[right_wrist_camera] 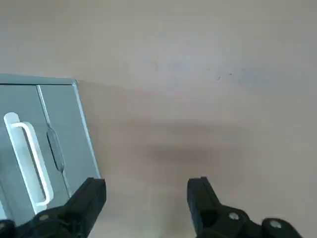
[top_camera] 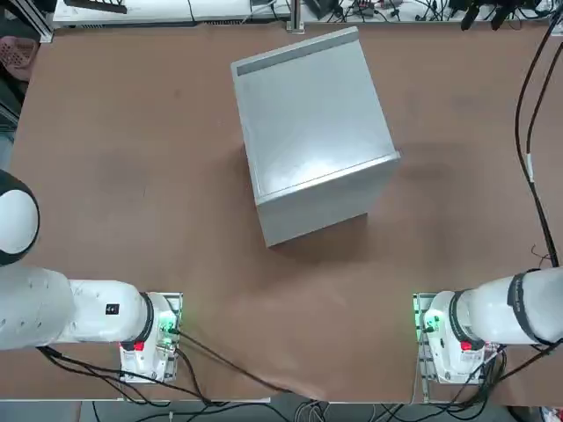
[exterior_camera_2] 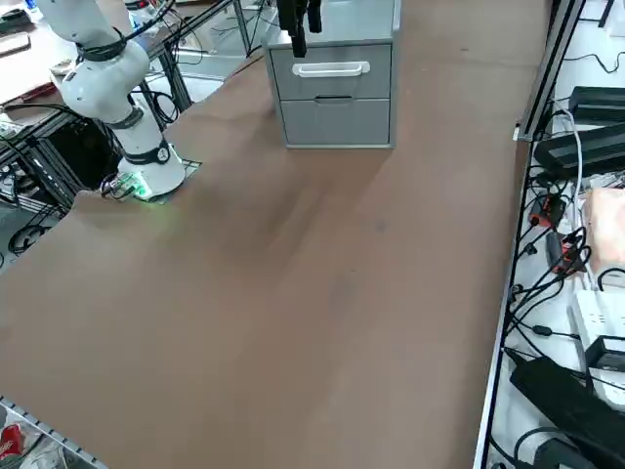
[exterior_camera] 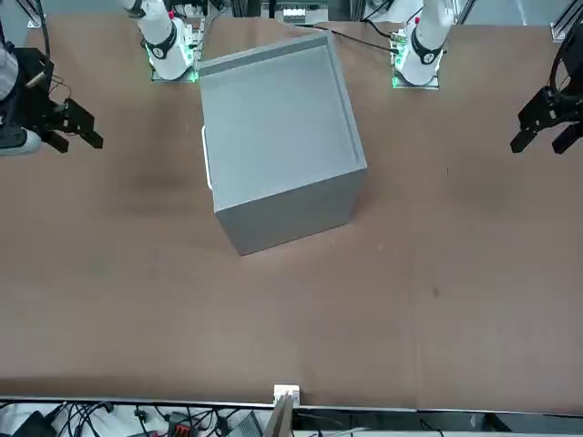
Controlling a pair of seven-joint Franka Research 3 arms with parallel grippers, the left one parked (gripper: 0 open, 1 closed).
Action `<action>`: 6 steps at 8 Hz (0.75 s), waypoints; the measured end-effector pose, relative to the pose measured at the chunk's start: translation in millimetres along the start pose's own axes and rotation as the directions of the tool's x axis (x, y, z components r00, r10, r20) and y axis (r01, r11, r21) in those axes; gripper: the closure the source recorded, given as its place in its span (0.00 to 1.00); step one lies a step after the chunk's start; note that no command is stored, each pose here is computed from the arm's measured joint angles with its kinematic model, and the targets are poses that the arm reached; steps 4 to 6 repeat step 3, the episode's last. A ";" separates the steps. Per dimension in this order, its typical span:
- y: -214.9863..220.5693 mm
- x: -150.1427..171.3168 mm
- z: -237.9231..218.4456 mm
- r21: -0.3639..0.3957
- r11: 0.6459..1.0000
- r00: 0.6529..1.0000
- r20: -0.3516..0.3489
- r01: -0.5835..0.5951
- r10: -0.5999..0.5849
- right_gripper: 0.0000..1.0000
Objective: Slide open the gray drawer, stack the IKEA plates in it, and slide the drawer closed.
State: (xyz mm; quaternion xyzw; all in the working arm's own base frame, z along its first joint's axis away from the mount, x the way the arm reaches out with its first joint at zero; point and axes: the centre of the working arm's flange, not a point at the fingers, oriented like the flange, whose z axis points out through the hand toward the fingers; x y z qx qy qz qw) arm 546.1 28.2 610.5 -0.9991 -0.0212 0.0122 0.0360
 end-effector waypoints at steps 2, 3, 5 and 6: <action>2.7 0.6 1.1 -0.002 1.000 1.000 -0.002 -0.006 0.006 0.00; 3.6 0.7 1.1 -0.002 1.000 1.000 -0.002 -0.008 0.008 0.00; 3.6 0.7 1.1 -0.002 1.000 1.000 -0.002 -0.008 0.008 0.00; 3.6 0.7 1.1 -0.002 1.000 1.000 -0.002 -0.008 0.008 0.00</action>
